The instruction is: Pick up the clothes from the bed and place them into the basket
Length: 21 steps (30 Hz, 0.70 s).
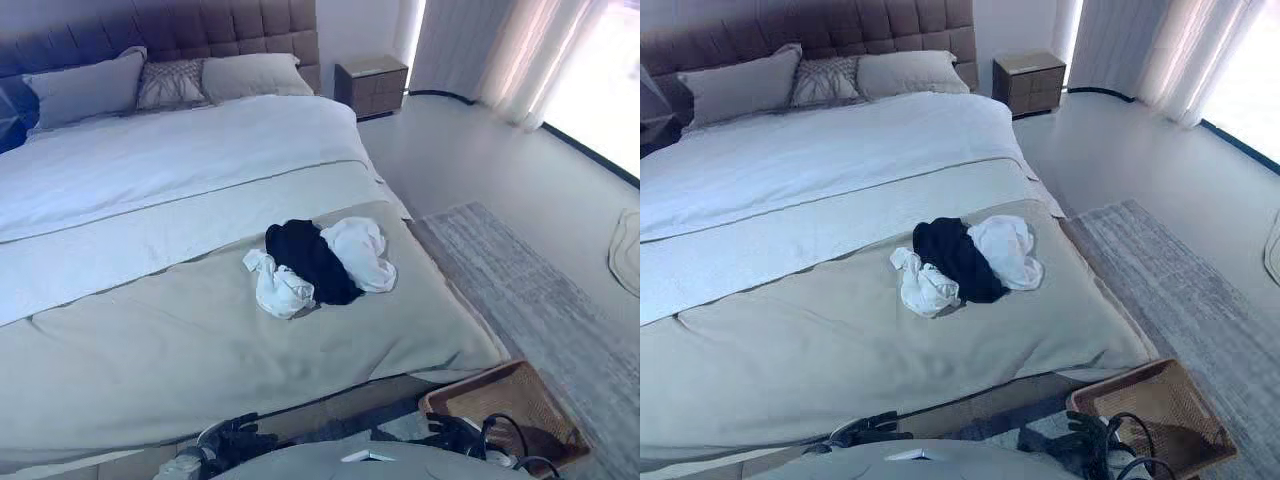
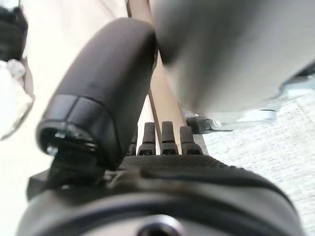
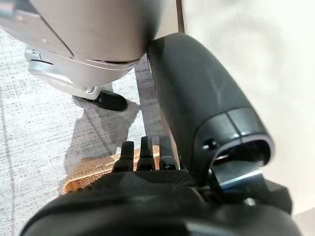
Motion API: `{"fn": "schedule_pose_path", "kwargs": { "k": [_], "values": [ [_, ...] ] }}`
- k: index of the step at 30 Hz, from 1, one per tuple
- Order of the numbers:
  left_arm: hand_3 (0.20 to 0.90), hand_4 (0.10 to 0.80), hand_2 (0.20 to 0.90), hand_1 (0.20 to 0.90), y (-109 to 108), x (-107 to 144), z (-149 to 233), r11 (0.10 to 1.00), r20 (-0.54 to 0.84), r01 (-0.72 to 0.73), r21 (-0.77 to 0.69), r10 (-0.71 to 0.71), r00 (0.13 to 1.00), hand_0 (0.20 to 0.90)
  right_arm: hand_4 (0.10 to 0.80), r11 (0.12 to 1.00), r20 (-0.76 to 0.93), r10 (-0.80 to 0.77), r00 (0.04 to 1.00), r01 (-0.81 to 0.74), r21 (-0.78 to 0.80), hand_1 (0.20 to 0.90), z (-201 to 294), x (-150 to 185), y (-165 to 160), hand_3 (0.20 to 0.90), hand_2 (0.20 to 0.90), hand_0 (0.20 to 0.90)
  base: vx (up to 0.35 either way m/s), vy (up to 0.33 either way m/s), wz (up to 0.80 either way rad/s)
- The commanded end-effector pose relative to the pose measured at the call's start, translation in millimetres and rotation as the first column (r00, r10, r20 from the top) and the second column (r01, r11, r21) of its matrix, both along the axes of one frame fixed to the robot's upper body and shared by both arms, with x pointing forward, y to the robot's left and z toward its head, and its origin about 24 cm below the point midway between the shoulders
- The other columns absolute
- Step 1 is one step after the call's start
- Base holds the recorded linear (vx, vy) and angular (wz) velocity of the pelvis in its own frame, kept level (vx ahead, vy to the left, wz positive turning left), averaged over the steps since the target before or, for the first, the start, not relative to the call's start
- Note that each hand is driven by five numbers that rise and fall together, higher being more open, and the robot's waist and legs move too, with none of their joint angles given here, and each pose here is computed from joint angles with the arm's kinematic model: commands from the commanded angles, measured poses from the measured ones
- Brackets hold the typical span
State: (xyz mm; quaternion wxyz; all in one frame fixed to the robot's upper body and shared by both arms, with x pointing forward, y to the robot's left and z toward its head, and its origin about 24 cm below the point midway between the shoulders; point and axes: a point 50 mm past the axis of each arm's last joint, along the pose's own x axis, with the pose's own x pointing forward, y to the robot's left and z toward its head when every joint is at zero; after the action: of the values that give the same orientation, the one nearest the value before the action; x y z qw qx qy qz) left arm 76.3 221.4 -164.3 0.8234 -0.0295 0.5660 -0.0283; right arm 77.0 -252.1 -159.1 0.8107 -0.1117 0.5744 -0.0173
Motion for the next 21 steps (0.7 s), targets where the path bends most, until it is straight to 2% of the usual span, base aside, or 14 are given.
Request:
{"fn": "schedule_pose_path", "kwargs": {
  "k": [1, 10, 21],
  "values": [
    [0.900, 0.800, 0.900, 0.900, 9.7, 15.9, 4.8, 0.998, 0.034, 0.039, 0.042, -0.040, 0.999, 0.900, 0.800, 0.999, 0.006, 0.036, 0.999, -0.036, 0.023, 0.900, -3.0, 5.2, 13.5, 0.900, 0.900, 0.900, 0.000, 0.000, 0.00],
    [0.900, 0.800, 0.900, 0.900, 3.9, 8.5, 1.3, 0.998, 0.001, 0.041, 0.041, -0.042, 0.999, 0.900, 0.800, 0.997, 0.028, 0.073, 0.997, -0.074, 0.037, 0.900, -3.0, 12.7, 21.5, 0.900, 0.900, 0.900, 0.000, 0.000, 0.00],
    [0.900, 0.800, 0.900, 0.900, 0.1, 12.5, 1.0, 0.996, 0.002, 0.070, 0.059, -0.070, 0.998, 0.900, 0.800, 0.997, 0.009, 0.074, 0.997, -0.074, 0.035, 0.900, -4.3, 10.5, 23.3, 0.900, 0.900, 0.900, 0.000, 0.000, 0.00]
  ]
}}
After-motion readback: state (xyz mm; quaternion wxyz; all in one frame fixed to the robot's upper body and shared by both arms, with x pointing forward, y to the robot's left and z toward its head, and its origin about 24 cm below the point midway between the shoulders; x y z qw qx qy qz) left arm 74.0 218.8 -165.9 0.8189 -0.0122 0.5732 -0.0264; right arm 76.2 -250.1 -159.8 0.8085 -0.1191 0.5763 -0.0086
